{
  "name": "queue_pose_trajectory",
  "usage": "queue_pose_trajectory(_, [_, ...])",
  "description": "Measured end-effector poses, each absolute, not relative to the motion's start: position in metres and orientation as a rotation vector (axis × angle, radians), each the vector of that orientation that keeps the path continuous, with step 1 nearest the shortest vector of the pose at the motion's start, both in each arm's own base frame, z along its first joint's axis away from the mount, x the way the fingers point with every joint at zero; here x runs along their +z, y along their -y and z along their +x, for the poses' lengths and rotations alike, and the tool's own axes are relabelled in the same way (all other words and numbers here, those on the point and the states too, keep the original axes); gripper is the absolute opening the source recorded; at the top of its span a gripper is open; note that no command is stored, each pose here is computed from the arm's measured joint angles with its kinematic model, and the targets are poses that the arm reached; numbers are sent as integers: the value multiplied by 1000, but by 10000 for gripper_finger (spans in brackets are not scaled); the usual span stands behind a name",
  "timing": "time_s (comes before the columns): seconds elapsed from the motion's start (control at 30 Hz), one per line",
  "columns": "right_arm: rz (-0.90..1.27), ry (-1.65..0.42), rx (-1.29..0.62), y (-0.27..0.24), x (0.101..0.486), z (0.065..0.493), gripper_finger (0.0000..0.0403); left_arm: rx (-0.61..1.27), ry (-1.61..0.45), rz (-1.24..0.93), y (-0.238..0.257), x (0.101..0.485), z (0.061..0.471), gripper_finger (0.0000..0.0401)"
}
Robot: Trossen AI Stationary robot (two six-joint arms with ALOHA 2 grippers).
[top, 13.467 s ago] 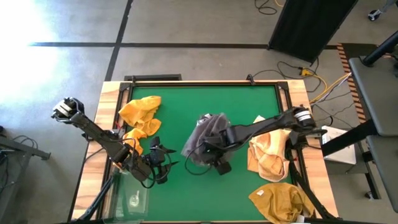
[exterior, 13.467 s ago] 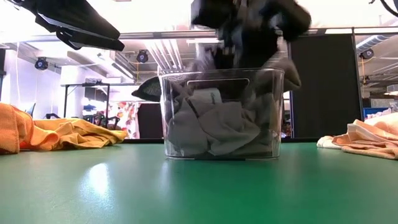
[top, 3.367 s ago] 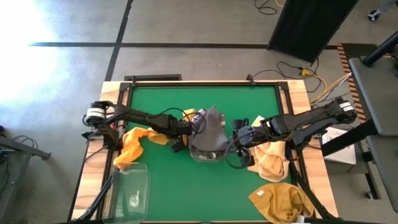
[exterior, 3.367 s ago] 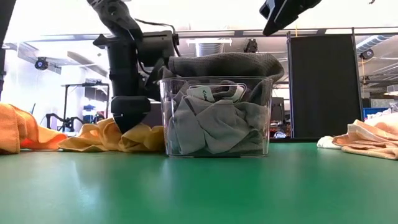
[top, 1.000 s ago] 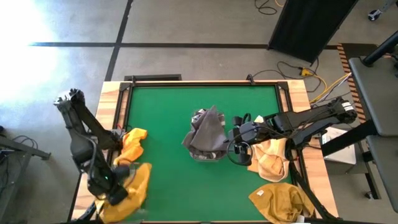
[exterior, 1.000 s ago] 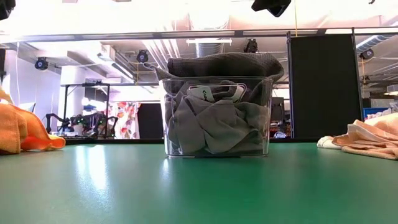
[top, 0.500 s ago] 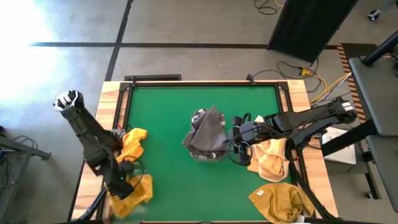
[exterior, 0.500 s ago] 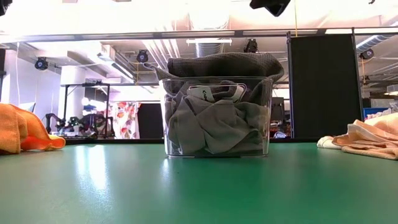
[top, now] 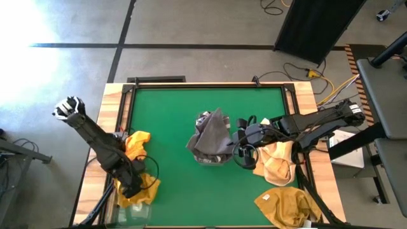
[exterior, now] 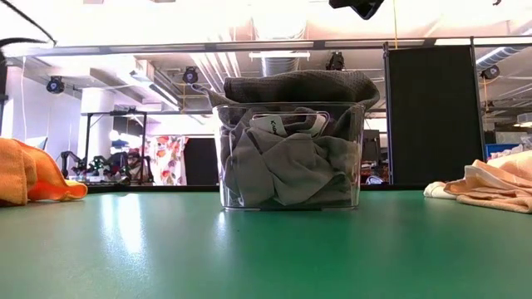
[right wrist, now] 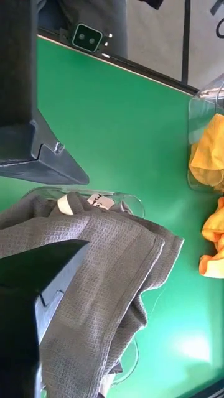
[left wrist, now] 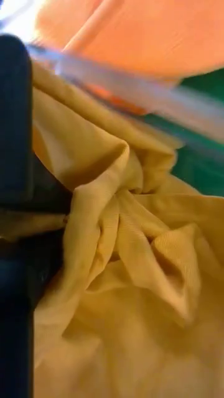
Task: Sort towels by color in basket
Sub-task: Put the top yellow towel into the bottom transparent bin
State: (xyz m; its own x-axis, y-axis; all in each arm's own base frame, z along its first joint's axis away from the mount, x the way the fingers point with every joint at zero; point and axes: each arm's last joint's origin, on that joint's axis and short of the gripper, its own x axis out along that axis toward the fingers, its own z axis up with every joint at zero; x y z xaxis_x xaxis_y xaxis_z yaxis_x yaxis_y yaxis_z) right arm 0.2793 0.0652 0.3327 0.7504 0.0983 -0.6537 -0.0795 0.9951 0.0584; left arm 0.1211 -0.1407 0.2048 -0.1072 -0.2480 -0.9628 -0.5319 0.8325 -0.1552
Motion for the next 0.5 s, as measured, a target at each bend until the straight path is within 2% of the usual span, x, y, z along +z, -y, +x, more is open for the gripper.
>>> queue_pose_trajectory(0.27, [25,-724,96,-65,332,279,139,282,-1754,-677,161,208,137,132])
queue_pose_trajectory(0.4, [26,-729,95,-65,330,279,134,272,-1793,-597,167,225,142,185])
queue_pose_trajectory(0.5, [26,-730,95,-65,330,279,138,356,-1765,-512,167,241,145,204])
